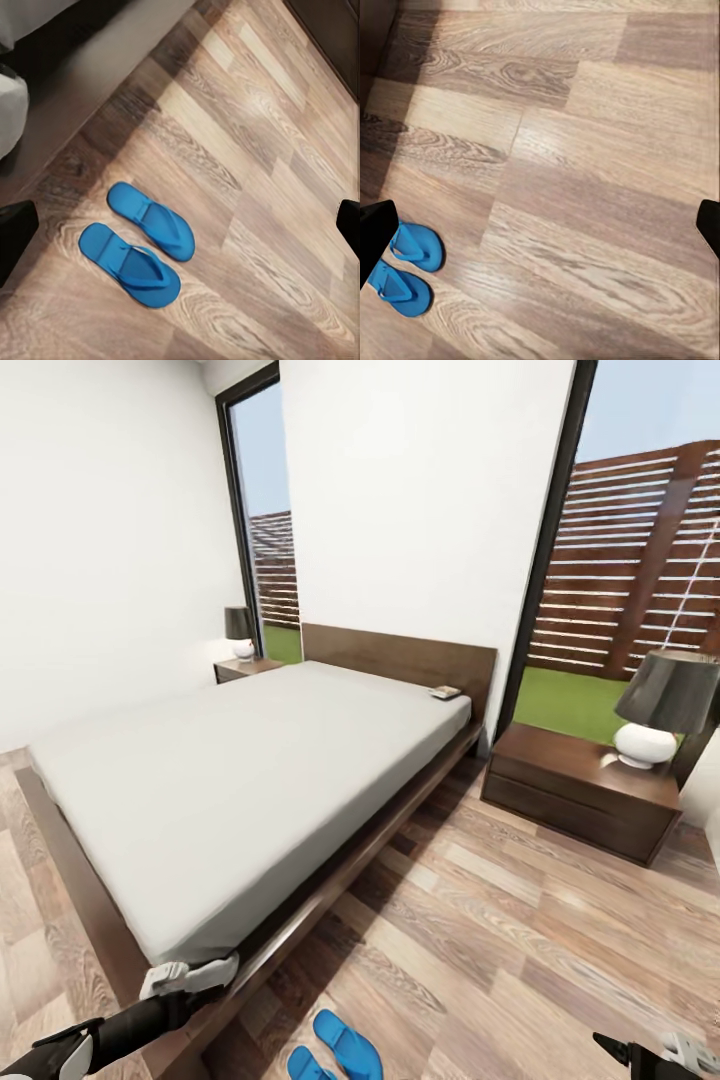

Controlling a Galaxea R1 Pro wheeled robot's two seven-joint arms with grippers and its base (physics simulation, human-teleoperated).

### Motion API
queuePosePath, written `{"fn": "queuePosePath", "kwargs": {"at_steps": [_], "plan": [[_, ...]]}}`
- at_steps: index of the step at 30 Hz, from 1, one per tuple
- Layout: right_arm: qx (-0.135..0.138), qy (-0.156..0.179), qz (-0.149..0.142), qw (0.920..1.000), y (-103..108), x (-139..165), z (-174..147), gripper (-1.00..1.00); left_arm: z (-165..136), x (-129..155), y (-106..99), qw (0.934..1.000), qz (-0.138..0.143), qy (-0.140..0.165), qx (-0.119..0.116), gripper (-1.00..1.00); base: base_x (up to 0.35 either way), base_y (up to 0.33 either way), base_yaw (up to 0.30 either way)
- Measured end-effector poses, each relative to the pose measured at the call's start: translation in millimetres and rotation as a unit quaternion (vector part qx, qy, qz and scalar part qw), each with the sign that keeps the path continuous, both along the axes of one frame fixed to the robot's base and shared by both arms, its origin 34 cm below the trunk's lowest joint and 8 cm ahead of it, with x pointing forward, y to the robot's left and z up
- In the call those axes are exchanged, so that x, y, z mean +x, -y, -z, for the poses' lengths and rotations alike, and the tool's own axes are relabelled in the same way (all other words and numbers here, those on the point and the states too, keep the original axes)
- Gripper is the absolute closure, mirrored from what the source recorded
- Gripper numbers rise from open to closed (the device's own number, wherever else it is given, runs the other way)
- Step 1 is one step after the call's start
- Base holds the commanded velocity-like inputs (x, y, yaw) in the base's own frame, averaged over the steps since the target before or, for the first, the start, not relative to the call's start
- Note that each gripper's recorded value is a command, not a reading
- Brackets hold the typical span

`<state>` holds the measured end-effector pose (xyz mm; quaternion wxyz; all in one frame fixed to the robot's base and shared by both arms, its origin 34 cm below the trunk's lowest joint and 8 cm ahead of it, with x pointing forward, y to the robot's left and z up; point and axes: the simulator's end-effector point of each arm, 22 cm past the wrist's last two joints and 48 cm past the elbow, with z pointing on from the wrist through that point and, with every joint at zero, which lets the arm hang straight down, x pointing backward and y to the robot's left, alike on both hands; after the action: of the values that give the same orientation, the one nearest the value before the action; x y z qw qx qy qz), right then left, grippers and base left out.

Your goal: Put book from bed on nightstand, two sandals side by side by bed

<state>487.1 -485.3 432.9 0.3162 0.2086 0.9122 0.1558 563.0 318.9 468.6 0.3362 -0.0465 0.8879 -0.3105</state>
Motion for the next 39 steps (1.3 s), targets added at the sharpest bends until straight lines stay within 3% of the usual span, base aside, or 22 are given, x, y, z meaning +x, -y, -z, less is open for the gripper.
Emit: {"fn": "queuePosePath", "kwargs": {"at_steps": [17,19,21,23,25,28,31,39], "plan": [[0.0,0.0,0.0,1.0,-1,0,0,-1.0,0,0,0,1.0,0.0,0.0,0.0,-1.0,0.0,0.0,-0.279],[0.005,-0.001,-0.004,1.0,-9,0,3,-1.0,1,0,0,1.0,0.0,-0.001,0.001,-1.0,0.0,0.0,-0.27],[0.019,-0.003,-0.009,0.9998,-33,2,11,-1.0,4,-1,3,1.0,-0.002,-0.005,0.002,-1.0,0.0,0.0,-0.248],[0.039,-0.007,-0.017,0.9991,-79,5,25,-1.0,14,-4,10,0.9998,-0.011,-0.015,0.011,-1.0,0.0,0.0,-0.205],[0.033,-0.005,-0.016,0.9993,-120,10,40,-1.0,29,-3,18,0.9987,-0.03,-0.019,0.037,-1.0,0.0,0.0,-0.179],[0.014,-0.017,-0.028,0.9994,-148,8,53,-1.0,43,-3,31,0.9968,-0.048,-0.022,0.06,-1.0,0.0,0.0,-0.17],[-0.006,-0.044,-0.068,0.9967,-171,-11,69,-1.0,55,-8,49,0.9953,-0.059,-0.031,0.07,-1.0,0.0,0.0,-0.162],[0.009,-0.061,-0.094,0.9937,-223,-24,80,-1.0,61,-12,70,0.9957,-0.048,-0.036,0.07,-1.0,0.0,0.0,-0.117]]}}
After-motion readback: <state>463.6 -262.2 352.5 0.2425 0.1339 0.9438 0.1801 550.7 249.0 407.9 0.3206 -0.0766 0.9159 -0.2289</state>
